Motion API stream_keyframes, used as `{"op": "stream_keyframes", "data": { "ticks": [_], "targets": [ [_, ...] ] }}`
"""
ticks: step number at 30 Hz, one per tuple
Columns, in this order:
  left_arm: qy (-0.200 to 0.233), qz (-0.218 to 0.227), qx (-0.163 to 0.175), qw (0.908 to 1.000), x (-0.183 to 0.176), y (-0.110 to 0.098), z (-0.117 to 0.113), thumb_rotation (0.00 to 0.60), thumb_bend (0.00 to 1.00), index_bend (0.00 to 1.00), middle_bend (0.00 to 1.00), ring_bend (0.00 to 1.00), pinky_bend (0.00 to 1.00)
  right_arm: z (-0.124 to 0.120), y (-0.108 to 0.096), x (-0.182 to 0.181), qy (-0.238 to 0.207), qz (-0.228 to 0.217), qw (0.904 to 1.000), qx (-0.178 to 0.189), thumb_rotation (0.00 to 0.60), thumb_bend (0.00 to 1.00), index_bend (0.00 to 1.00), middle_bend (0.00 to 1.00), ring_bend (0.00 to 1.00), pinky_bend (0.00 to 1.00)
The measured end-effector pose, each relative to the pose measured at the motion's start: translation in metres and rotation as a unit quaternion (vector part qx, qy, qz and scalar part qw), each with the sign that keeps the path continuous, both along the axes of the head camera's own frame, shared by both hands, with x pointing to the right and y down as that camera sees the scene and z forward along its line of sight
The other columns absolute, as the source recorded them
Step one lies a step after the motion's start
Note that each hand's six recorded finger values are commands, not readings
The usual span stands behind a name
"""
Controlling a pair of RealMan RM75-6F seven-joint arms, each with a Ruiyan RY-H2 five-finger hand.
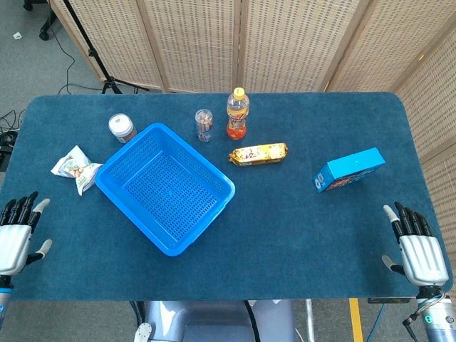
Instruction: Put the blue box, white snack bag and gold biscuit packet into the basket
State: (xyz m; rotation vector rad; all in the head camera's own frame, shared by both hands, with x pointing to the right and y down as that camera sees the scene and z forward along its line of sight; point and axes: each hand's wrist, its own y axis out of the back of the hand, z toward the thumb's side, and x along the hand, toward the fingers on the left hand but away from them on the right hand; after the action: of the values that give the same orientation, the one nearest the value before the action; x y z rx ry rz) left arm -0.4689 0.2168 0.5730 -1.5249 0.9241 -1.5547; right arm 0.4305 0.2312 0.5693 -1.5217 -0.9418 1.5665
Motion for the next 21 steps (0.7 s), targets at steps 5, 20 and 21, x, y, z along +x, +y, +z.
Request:
{"op": "stream_keyframes", "data": {
  "ticks": [5, 20, 21],
  "targets": [
    [0.000, 0.001, -0.001, 1.0000, 0.0015, 0.0006, 0.0001, 0.600, 0.27, 0.00, 0.00, 0.00, 0.02, -0.0006, 0.0016, 0.0004, 0.000, 0.000, 1.0000, -0.002, 0.600, 0.18, 0.00, 0.00, 0.00, 0.07],
    [0.003, 0.000, -0.007, 1.0000, 0.0000, 0.0035, -0.0016, 0.600, 0.27, 0.00, 0.00, 0.00, 0.02, -0.0038, 0.0046, -0.0066, -0.003, -0.006, 1.0000, -0.003, 0.600, 0.18, 0.00, 0.00, 0.00, 0.07],
    [0.002, 0.001, -0.008, 1.0000, 0.0003, 0.0033, -0.0010, 0.600, 0.27, 0.00, 0.00, 0.00, 0.02, -0.0022, 0.0049, -0.0065, -0.003, -0.006, 1.0000, -0.006, 0.600, 0.18, 0.00, 0.00, 0.00, 0.07]
  ]
}}
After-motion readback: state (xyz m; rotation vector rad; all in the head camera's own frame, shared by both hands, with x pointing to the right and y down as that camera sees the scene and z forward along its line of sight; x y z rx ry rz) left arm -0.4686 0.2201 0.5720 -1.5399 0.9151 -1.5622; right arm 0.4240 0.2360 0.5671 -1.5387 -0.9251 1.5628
